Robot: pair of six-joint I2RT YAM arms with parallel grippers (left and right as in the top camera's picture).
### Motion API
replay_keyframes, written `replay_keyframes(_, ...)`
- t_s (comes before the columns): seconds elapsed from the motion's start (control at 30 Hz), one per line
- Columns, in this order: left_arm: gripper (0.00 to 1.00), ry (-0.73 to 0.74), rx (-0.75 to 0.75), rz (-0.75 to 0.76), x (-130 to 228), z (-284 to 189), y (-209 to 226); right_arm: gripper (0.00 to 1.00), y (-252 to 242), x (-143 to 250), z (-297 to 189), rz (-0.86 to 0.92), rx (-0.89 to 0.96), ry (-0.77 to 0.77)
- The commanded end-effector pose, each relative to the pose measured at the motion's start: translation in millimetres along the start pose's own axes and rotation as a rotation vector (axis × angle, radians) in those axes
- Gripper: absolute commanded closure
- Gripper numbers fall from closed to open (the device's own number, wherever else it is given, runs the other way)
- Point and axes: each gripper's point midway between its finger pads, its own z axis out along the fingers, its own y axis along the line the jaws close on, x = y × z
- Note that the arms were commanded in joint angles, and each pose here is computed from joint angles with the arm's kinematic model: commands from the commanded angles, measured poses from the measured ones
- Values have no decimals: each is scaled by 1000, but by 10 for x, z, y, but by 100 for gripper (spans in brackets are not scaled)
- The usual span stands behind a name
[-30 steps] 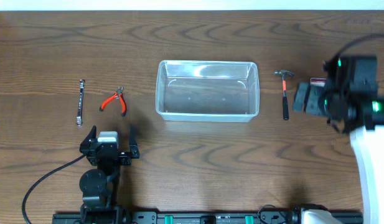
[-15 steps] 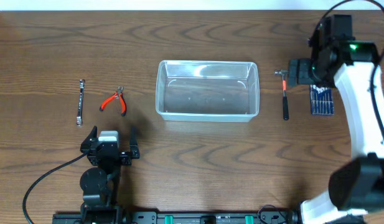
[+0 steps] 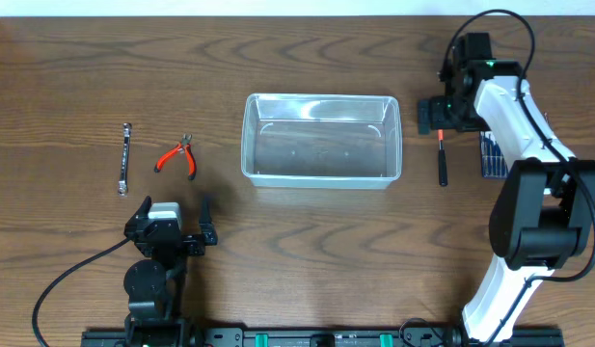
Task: Pack container
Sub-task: 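Move the right gripper over the red-handled hammer and lower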
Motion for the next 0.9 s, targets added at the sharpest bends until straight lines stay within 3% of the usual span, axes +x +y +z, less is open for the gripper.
replay_keyframes(0.0, 2, 50, -2, -10, 157, 10, 3, 1, 19, -49, 84, -40, 6, -3)
replay_keyframes(0.87, 2, 50, -2, -10, 158, 10, 3, 1, -89, 43, 736, -15, 16, 76)
